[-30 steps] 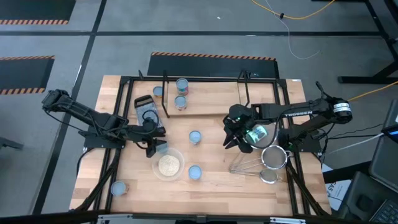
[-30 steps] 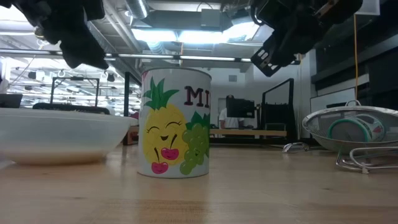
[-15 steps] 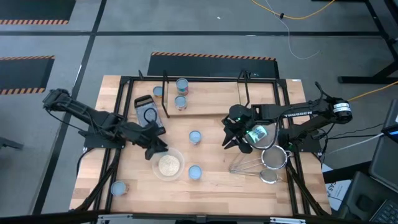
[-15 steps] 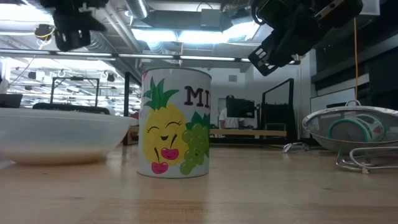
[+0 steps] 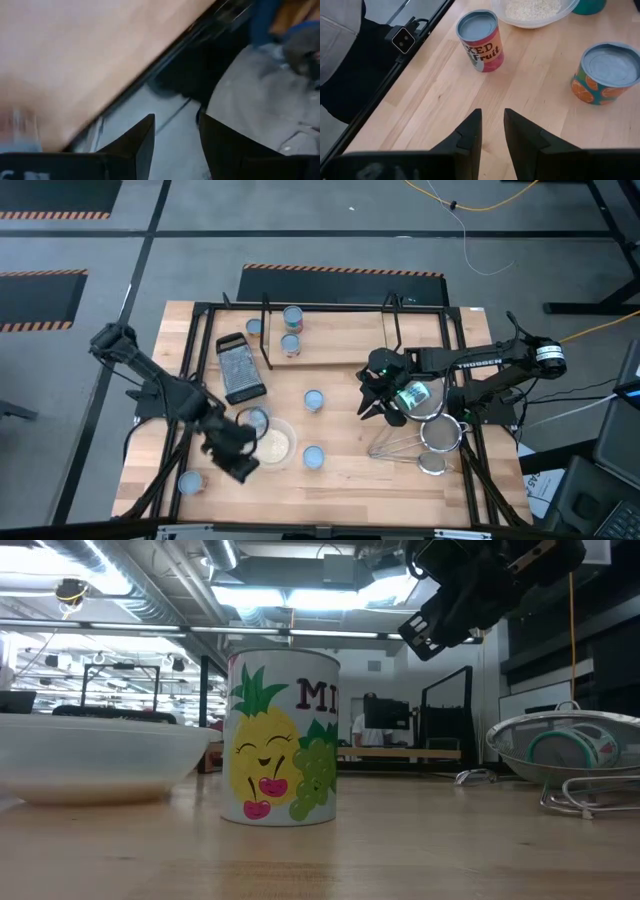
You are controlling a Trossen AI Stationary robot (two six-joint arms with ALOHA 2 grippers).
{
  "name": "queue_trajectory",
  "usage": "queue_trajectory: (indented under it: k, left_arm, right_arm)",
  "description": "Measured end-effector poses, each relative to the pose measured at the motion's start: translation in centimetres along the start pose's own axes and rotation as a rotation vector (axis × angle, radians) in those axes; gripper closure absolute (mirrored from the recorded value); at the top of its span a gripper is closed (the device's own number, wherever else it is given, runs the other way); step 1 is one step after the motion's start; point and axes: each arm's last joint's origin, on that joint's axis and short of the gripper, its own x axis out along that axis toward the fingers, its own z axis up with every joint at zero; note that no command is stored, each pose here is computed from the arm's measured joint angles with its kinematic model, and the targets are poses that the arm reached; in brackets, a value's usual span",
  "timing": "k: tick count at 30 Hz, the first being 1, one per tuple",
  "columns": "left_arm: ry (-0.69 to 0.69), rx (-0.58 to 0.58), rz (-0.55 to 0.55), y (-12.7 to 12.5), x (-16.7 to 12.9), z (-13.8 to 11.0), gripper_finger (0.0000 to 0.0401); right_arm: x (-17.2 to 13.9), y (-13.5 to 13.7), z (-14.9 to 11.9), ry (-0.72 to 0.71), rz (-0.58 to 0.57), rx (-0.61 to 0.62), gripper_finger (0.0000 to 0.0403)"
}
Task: Pick and place cans onto a shelf
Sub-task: Put the pink diced tomato can on the shelf
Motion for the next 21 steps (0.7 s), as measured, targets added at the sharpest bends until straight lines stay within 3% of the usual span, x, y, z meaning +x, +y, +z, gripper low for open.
queue_trajectory:
  k: [10,17,21]
  left_arm:
    - [0.141,-0.138,0.259,1.6,4.8,-3.9,0.0254]
    - [0.079,-0.232,0.471,4.0,6.3,-5.6,0.0254]
    - [-0.023,-0.249,0.534,4.9,7.1,-5.5,0.0254]
  right_arm:
    - [0.0,0.0,0.0,0.000,0.000,-0.034,0.0317]
    - [0.0,0.0,0.0,-0.001,0.000,-0.036,0.0317]
    - [0.0,0.0,0.0,-0.001,0.000,-0.036,0.0317]
